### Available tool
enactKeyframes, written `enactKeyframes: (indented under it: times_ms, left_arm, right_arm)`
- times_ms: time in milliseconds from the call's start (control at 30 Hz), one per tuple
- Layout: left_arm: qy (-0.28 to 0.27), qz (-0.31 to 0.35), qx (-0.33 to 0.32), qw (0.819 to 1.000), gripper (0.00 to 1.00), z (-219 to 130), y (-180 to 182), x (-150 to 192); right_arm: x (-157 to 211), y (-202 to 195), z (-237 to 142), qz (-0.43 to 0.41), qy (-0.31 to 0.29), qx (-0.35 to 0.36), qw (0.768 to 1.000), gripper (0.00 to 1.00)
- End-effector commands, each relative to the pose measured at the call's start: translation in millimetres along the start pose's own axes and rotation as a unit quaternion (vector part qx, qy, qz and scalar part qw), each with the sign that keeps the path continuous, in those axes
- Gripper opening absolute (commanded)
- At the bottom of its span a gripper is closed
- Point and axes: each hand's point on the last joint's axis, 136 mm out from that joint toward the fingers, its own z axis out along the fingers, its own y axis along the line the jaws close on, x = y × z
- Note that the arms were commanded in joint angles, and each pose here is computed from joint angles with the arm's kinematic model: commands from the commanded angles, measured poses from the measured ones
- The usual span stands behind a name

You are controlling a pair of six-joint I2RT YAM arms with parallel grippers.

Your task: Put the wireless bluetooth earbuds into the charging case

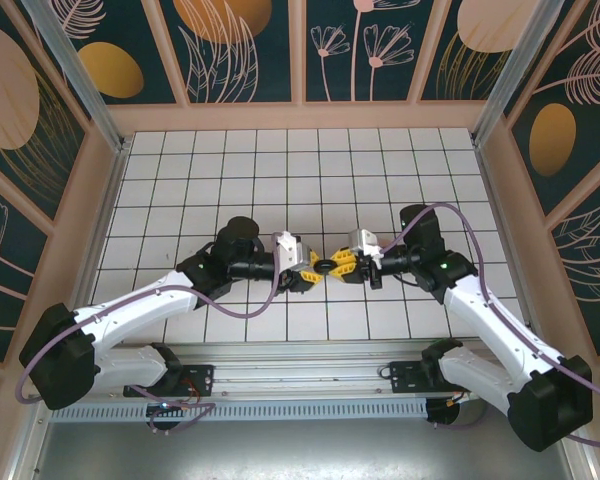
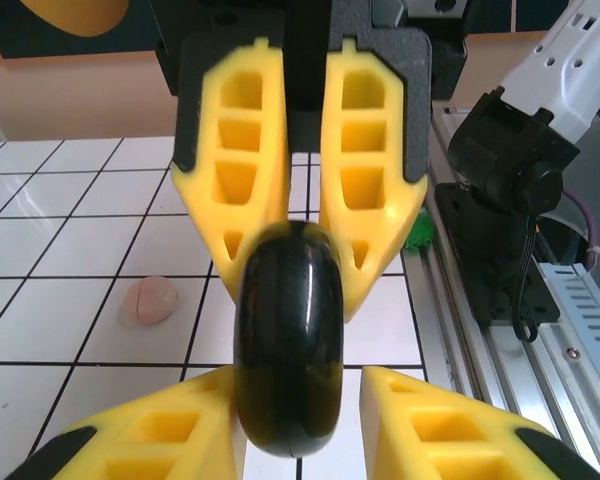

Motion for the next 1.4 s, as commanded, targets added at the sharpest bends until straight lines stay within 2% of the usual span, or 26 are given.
enactKeyframes:
  times_ms: [0,367,567,900,1167,1233,1300,1367]
  left_arm:
    - [0.013,0.016,0.007,1.000,0.33,2,-1,1]
    - [0.020,0.022,0.013,0.999,0.27,3,-1,1]
    - [0.014,0.023,0.014,1.000,0.33,2,-1,-2]
    - [0.010,0.024,0.015,1.000,0.33,2,-1,-7]
    - [0.008,0.025,0.010,1.000,0.17,0,0,-10]
    - [0.009,0.026,0.008,1.000,0.15,0,0,-10]
    - [0.013,0.027,0.006,1.000,0.14,0,0,-7]
    - [0.018,0.025,0.007,0.999,0.13,0,0,-3]
  right_arm:
    - [-11,3,0,-0.018,-0.006,-0.024,1.000,0.11]
    - [-6,-2,2,-0.020,0.025,-0.025,0.999,0.11]
    - [-3,-3,5,-0.016,0.033,-0.025,0.999,0.11]
    - [3,-7,6,-0.013,0.045,-0.015,0.999,0.11]
    - [5,-9,7,-0.010,0.051,-0.010,0.999,0.11]
    - [3,-10,6,-0.005,0.049,-0.007,0.999,0.16]
    - [-2,-14,5,0.008,0.037,0.002,0.999,0.25]
    - [-8,-17,2,0.015,0.021,0.008,1.000,0.28]
